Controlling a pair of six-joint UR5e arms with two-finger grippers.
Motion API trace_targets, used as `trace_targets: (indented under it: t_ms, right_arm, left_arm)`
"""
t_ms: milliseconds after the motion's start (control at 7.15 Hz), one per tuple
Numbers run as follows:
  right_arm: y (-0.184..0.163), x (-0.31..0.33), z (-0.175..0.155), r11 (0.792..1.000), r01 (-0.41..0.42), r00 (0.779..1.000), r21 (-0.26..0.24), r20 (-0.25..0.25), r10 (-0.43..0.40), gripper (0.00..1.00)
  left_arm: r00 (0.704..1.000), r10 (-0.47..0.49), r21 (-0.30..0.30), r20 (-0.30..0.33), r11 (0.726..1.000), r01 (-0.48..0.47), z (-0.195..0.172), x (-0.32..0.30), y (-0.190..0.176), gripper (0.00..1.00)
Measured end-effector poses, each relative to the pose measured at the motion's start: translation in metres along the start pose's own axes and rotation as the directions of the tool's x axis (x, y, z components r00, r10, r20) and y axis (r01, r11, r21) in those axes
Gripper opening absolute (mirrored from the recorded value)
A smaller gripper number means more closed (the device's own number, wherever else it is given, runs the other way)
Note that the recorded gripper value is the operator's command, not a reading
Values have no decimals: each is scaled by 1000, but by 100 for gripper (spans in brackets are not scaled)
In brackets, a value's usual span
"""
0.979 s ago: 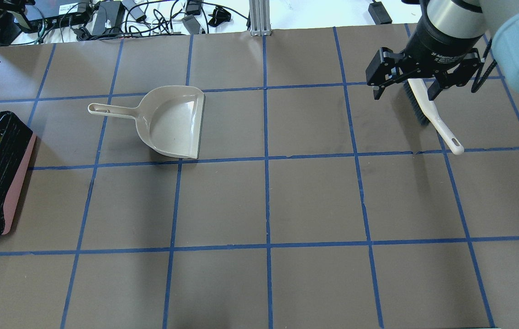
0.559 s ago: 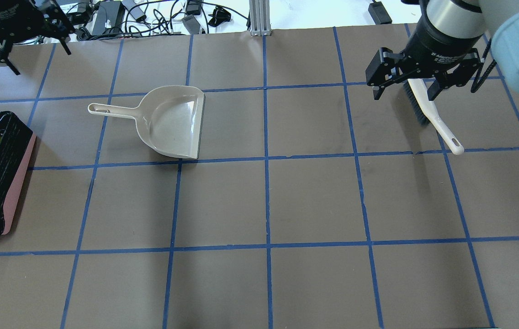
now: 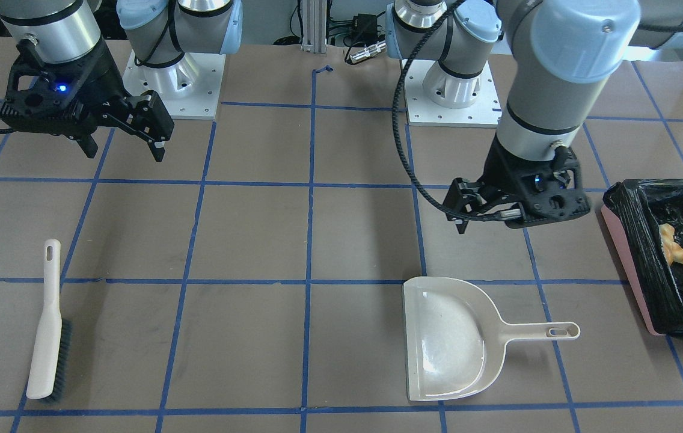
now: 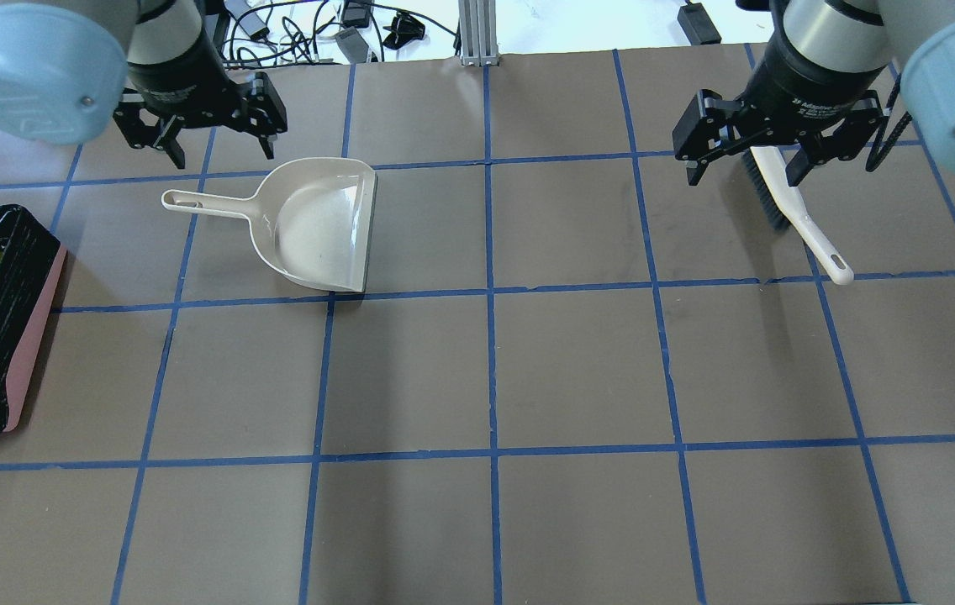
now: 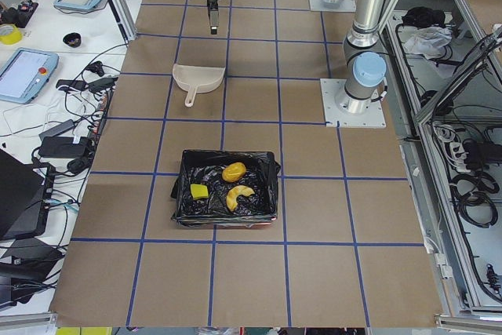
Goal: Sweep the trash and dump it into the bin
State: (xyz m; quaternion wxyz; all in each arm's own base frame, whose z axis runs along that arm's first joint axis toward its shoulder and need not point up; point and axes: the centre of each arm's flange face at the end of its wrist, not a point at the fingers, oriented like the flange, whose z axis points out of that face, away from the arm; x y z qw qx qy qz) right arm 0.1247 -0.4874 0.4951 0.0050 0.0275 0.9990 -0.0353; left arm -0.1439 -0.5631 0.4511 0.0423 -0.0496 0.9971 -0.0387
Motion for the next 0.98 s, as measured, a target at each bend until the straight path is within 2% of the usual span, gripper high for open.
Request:
trace_targets:
  t_ms: [280,420,699,979]
  right_arm:
    - [1,0,-1,1000,0,1000,2,-3,0,100]
    - [1,0,-1,1000,0,1000,2,-3,0,100]
    - [1,0,-1,1000,0,1000,3,-3,0,100]
    - [1,0,0,1000,2,1000,1,-4,-2,100]
  left_arm:
    - [990,113,25,-86,993,-112,-17,23,22,100]
    - [987,136,42,-90,990,-133,-32,22,32,100]
    - [988,147,48,-38,988,-145,-40,14,41,100]
    - [989,145,48,-16,988,-144,-37,11,39,100]
